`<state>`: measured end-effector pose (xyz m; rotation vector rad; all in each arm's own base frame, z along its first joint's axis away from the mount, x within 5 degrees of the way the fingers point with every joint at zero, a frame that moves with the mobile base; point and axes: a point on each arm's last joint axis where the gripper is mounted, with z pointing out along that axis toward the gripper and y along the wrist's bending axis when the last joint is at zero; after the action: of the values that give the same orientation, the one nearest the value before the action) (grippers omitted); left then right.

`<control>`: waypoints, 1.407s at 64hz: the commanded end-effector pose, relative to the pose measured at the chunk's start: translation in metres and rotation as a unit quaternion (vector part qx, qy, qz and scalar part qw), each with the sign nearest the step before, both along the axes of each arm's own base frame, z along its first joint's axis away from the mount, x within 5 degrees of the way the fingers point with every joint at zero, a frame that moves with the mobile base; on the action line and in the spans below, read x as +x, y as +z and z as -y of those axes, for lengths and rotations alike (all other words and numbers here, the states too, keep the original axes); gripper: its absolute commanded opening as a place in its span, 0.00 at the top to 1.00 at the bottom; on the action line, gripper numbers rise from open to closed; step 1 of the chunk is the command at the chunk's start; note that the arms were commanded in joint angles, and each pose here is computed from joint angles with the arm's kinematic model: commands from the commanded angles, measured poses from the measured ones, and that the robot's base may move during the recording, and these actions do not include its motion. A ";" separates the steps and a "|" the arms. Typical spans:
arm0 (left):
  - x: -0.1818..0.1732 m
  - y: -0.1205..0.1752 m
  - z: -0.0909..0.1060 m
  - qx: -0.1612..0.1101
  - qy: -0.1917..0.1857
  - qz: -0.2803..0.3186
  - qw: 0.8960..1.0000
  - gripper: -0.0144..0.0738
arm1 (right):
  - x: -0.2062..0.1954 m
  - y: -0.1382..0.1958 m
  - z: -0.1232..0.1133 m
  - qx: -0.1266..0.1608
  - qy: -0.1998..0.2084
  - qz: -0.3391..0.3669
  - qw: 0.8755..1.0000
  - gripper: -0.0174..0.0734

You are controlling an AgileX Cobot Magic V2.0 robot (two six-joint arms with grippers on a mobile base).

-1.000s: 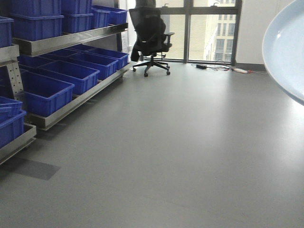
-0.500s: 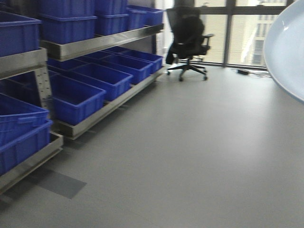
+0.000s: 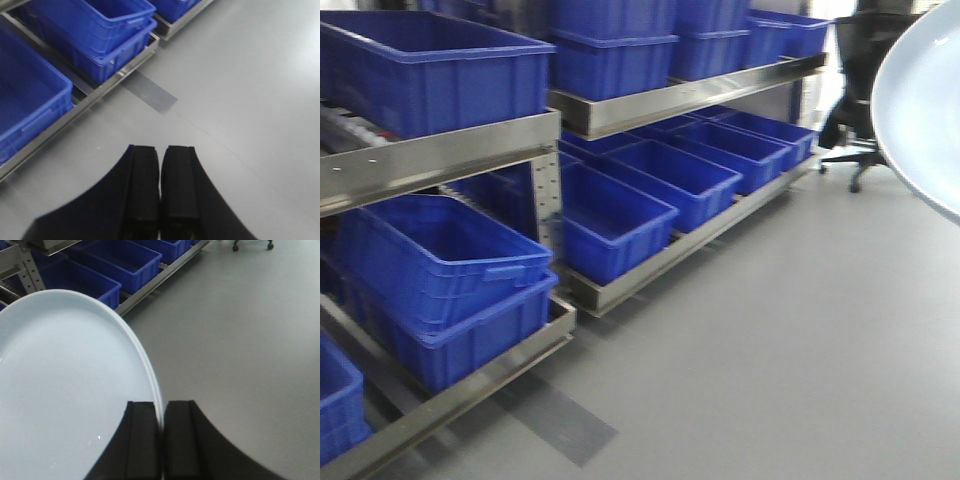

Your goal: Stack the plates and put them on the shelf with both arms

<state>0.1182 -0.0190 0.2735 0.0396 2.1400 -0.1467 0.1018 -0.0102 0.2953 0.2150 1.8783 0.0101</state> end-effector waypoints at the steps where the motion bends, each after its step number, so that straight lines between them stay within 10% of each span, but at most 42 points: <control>1: 0.005 0.014 0.001 -0.012 0.000 0.045 0.999 0.73 | 0.002 0.018 0.000 -0.009 0.003 0.060 0.998 0.74; 90: 0.005 0.014 0.001 -0.012 0.000 0.045 0.999 0.73 | 0.002 0.018 0.000 -0.009 0.003 0.060 0.998 0.74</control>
<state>0.1182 -0.0189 0.2735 0.0399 2.1399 -0.1461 0.1018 -0.0102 0.2953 0.2150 1.8783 0.0101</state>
